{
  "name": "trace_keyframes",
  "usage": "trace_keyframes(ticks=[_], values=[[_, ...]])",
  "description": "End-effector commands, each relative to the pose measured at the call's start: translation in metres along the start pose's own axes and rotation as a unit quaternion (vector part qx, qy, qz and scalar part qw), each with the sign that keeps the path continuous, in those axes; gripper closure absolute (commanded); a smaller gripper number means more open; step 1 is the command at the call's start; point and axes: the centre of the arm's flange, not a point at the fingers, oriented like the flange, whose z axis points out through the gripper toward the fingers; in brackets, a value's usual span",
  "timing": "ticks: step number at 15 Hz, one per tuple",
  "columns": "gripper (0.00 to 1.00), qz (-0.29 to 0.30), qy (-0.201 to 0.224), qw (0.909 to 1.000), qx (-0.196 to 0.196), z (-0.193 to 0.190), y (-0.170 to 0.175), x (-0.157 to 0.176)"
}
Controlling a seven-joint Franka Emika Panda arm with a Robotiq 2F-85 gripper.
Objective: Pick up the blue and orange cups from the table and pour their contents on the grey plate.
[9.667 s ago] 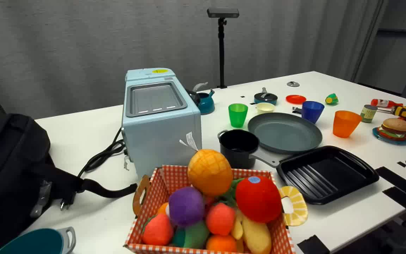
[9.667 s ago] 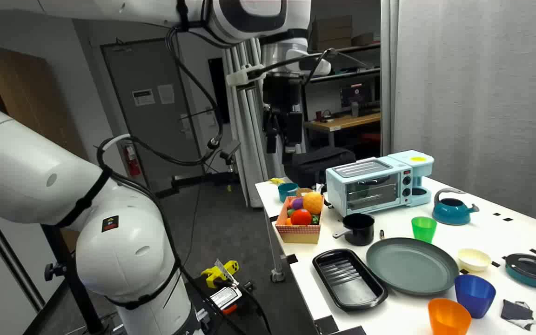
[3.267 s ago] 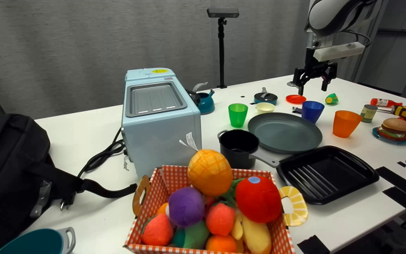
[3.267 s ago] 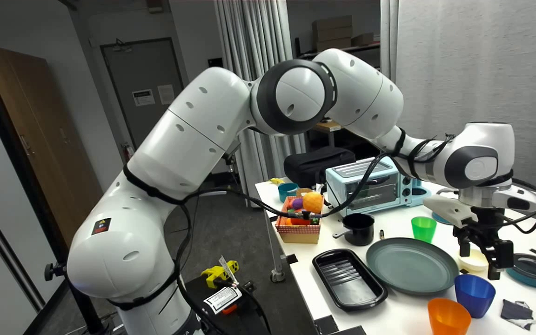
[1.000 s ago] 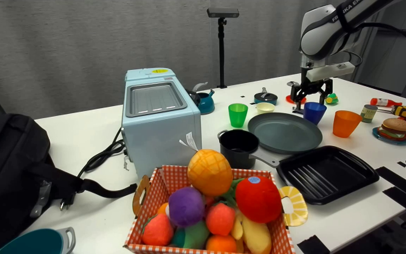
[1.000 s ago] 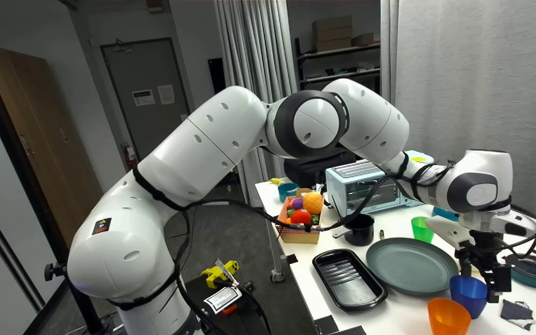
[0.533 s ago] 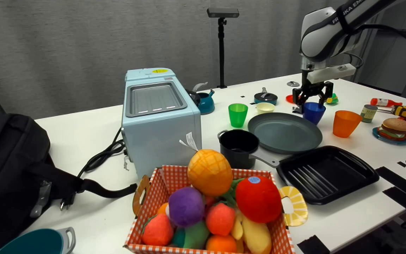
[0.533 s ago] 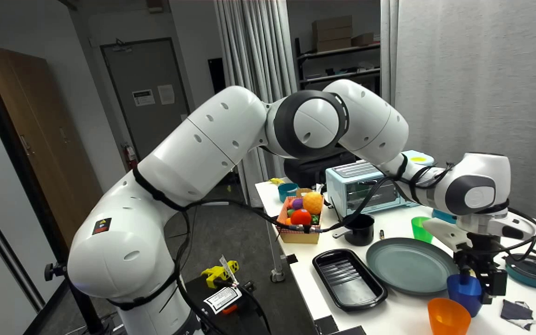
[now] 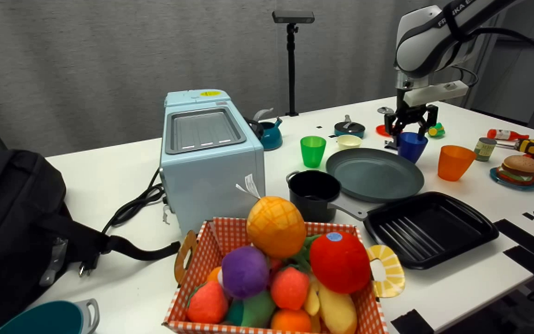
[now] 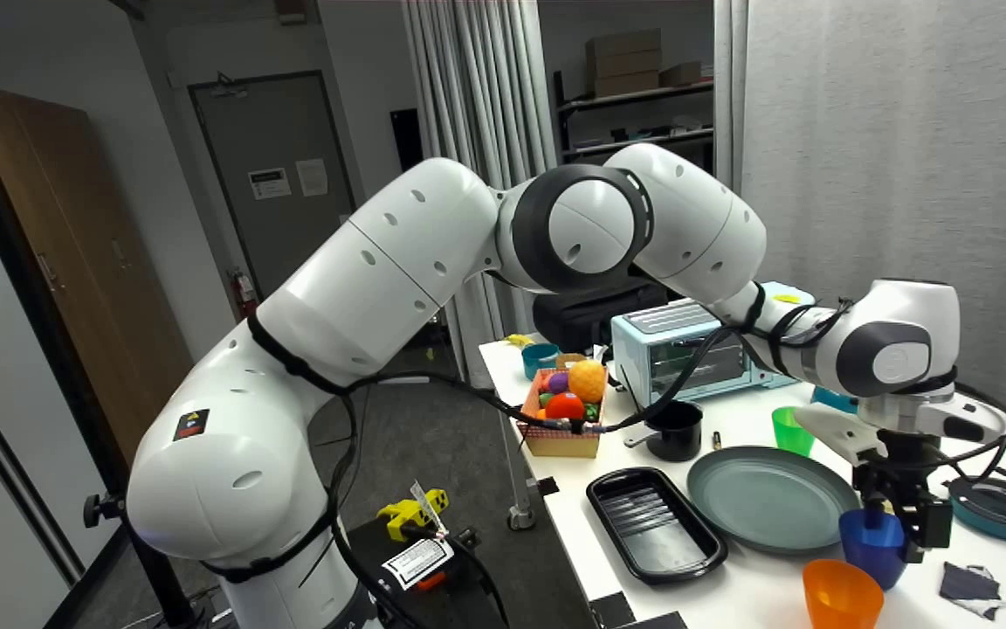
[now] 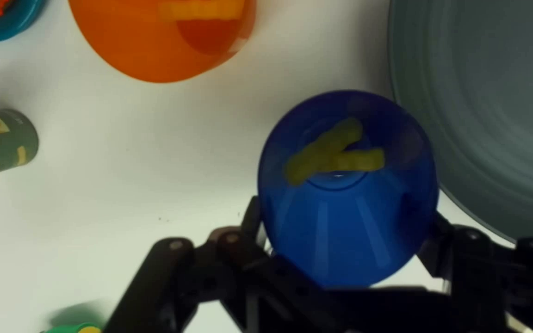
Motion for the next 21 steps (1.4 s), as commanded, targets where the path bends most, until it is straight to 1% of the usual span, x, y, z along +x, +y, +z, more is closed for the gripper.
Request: trace_keyframes(ticks=[1, 3, 7, 10, 12, 14, 16, 19, 21], values=[[0.50, -0.004, -0.005, 0.9998, 0.019, -0.047, -0.001, -0.019], [0.50, -0.016, 0.009, 0.9995, 0.027, -0.072, -0.007, -0.028], [0.50, -0.058, 0.049, 0.9964, 0.038, -0.119, -0.037, -0.058], [0.50, -0.106, 0.082, 0.9903, 0.036, -0.138, -0.063, -0.091], [0.50, -0.137, 0.110, 0.9839, 0.034, -0.142, -0.080, -0.115], [0.50, -0.160, 0.153, 0.9746, 0.037, -0.143, -0.094, -0.131], [0.50, -0.179, 0.200, 0.9623, 0.045, -0.144, -0.103, -0.141], [0.50, -0.197, 0.280, 0.9371, 0.068, -0.146, -0.105, -0.153], [0.50, -0.198, 0.331, 0.9186, 0.088, -0.148, -0.098, -0.158]])
